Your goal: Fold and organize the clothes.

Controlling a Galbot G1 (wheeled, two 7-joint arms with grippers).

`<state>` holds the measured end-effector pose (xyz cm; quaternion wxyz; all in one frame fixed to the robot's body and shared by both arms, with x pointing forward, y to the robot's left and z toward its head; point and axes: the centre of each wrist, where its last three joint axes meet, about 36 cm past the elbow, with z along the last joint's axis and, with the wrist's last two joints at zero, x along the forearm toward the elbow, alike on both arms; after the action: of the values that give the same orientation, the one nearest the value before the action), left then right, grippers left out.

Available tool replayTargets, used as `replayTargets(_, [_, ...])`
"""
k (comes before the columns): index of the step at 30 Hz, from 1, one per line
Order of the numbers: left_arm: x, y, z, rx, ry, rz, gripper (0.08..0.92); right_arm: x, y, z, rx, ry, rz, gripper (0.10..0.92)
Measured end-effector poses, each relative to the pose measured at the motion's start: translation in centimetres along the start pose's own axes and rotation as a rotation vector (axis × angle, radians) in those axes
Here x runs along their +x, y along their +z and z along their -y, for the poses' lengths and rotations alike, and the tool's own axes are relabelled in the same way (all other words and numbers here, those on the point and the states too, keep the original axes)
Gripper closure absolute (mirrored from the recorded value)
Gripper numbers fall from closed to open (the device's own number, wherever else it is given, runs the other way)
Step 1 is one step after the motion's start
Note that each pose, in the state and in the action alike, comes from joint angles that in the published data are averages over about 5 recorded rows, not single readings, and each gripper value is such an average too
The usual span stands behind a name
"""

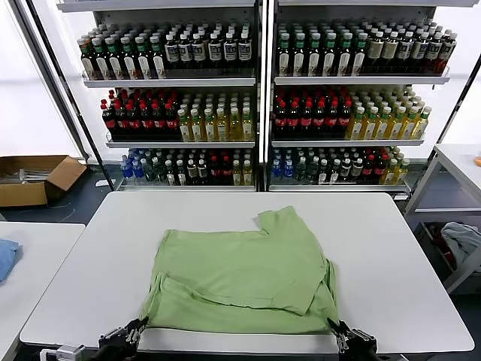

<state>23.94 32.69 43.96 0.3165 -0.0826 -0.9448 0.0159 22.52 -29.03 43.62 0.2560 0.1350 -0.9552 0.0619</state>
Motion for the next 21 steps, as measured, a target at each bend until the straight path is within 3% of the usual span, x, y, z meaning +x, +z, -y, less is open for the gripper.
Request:
replayTargets(10, [-0.1, -2.6, -1.5, -0.069, 0.008, 0.05, 0.405, -3.8, -3.4, 4.1, -0.028, -0.034, 0.126, 0.386])
replayTargets(16, [-2.8, -4.8, -3.1, -0.092, 0.056, 0.078, 0.236, -9.8, -6.7, 7.2, -0.036, -0.095, 0.181, 0.229])
replayTargets(21, [-6.0, -6.8, -4.4, -0.106, 0.104, 0.09, 0.179, -15.4, -9.4, 9.3, -0.025, -0.16, 0.187, 0.201])
